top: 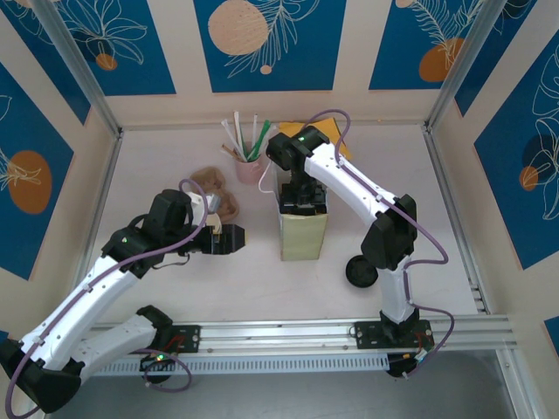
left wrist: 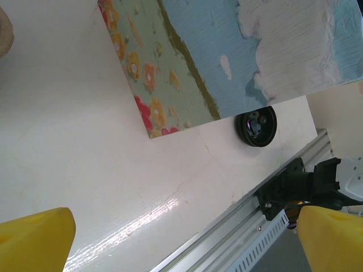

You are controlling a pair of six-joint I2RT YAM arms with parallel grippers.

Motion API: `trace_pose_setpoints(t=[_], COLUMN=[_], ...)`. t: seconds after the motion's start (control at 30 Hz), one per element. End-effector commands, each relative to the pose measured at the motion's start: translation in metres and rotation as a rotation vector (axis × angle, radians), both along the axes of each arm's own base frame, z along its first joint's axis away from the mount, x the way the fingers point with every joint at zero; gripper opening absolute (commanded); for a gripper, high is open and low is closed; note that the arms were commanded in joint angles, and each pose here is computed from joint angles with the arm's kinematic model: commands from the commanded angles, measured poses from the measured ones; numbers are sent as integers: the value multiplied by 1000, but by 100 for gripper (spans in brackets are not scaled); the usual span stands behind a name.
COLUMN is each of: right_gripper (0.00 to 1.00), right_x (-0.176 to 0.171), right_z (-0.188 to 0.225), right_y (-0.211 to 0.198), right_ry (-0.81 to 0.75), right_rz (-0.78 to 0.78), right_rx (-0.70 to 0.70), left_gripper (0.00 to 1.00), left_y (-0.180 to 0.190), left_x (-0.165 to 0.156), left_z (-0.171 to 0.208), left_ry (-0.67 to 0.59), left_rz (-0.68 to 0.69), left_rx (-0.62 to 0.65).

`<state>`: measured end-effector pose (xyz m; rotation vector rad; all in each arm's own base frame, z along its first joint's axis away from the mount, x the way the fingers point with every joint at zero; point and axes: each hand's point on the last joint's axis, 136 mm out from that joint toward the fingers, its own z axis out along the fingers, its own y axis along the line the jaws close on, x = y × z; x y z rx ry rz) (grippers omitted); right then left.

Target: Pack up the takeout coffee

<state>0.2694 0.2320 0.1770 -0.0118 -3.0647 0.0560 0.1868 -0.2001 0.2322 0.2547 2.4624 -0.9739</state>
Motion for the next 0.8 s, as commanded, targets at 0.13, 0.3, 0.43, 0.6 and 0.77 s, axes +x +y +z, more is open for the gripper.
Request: trace_pose_setpoints(t=[0.13, 0.3, 0.43, 0.6, 0.77], right_gripper=[65, 64, 65, 65, 65], right_x=[-8, -8, -9, -9, -10], right_z=[0, 1, 1, 2, 3], right_y=[1, 1, 2, 2, 3], right_ry=[31, 29, 29, 28, 33], right_rz=[8, 7, 10, 11, 14], right_rx=[8, 10, 8, 10, 17], left_gripper=[100, 100, 100, 100, 100], left_y=[2, 2, 2, 2, 2], left_x=[-4, -4, -4, -4, -4], left_z=[-1, -1, -1, -2, -2], left_ry=[-5, -5, -3, -1, -1], left_rz=[1, 2, 2, 4, 5], left_rx=[6, 5, 4, 3, 2])
